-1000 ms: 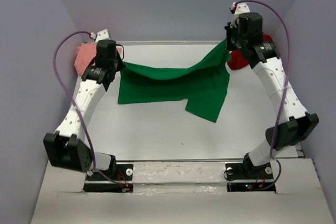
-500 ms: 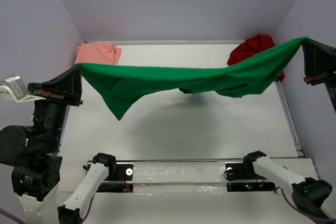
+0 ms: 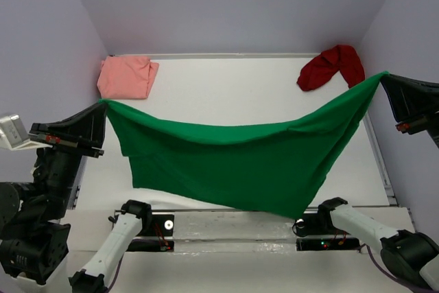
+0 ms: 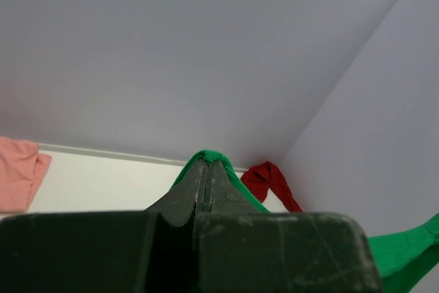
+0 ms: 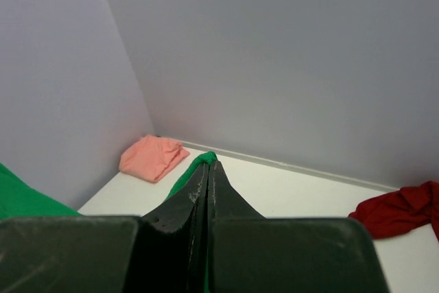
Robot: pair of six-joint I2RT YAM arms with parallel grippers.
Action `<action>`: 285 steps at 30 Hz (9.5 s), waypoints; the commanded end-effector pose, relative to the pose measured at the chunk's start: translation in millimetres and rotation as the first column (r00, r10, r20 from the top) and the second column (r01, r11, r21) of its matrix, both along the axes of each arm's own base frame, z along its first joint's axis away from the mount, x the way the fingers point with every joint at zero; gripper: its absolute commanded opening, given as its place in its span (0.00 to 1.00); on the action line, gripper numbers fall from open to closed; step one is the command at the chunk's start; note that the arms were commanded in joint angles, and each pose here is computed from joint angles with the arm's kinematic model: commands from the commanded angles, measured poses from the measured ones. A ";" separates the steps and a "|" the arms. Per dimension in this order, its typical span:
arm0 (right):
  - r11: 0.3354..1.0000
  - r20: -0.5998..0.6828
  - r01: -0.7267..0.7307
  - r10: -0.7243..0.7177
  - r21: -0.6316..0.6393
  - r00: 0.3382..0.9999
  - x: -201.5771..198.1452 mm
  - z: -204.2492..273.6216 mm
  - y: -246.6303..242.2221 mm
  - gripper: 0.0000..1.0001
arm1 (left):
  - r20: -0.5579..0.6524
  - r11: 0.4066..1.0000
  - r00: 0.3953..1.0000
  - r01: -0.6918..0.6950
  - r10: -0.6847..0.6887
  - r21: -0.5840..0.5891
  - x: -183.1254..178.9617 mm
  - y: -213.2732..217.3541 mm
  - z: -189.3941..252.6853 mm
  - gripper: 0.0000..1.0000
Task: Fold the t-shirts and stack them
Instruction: Flatten the tshirt out
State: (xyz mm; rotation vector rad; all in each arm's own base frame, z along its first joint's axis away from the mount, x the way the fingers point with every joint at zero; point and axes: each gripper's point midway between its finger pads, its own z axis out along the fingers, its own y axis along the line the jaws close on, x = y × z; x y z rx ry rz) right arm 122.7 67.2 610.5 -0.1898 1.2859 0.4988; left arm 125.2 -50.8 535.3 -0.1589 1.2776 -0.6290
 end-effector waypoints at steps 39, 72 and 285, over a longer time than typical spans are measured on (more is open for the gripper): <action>0.849 0.315 -0.486 0.528 -0.206 0.789 -166.0 26.4 40.4 0.00 | 0.474 0.923 0.794 0.360 -0.381 0.138 -151.6 -28.0 97.8 0.00; 0.936 -0.157 0.238 -0.284 -0.258 0.946 155.2 -37.2 17.9 0.00 | -0.261 0.873 0.838 -0.425 0.479 0.239 145.9 43.1 -50.5 0.00; 0.985 0.172 -0.087 0.113 -0.151 0.979 29.3 34.4 35.2 0.00 | -0.114 0.999 0.993 0.037 -0.034 0.019 45.6 -19.0 32.5 0.00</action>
